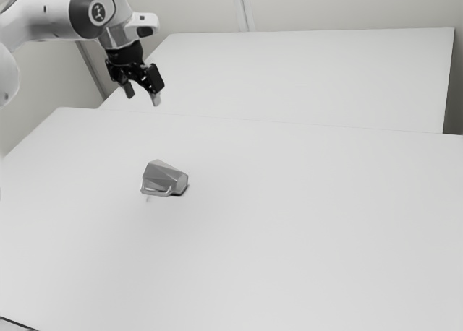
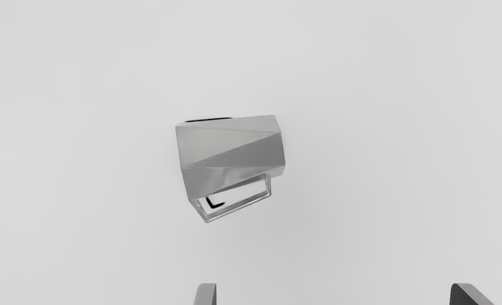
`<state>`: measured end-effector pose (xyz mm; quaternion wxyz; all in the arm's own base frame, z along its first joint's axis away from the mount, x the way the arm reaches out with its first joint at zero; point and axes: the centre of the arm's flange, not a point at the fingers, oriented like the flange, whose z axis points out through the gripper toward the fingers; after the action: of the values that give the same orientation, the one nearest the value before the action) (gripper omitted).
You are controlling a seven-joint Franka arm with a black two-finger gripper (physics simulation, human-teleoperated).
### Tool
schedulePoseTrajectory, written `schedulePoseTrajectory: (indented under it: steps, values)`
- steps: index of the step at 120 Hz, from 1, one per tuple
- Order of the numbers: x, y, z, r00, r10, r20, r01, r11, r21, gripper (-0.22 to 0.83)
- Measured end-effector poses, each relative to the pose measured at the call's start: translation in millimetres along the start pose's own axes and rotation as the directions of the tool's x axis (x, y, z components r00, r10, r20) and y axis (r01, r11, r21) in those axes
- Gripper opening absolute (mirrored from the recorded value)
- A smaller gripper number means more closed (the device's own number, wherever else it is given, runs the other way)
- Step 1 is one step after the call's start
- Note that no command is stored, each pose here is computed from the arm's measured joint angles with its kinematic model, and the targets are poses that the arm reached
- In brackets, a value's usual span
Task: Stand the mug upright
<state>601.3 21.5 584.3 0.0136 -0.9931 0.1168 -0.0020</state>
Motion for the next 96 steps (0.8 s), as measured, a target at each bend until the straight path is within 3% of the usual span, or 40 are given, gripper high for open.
schedulePoseTrajectory:
  steps: [17, 39, 49, 64, 96]
  values:
    - [-1, -6, 4, 1.000, -0.014, -0.015, 0.014, 1.000, -0.016, 0.62]
    - [-12, -43, 19, 0.993, -0.119, -0.003, 0.116, 0.975, -0.189, 0.61]
    - [-11, -76, 60, 0.984, -0.171, 0.051, 0.178, 0.932, -0.314, 0.61]
    - [-12, -103, 101, 0.984, -0.162, 0.077, 0.179, 0.855, -0.486, 0.61]
    - [-24, -154, 179, 0.983, -0.147, 0.107, 0.181, 0.765, -0.618, 0.62]
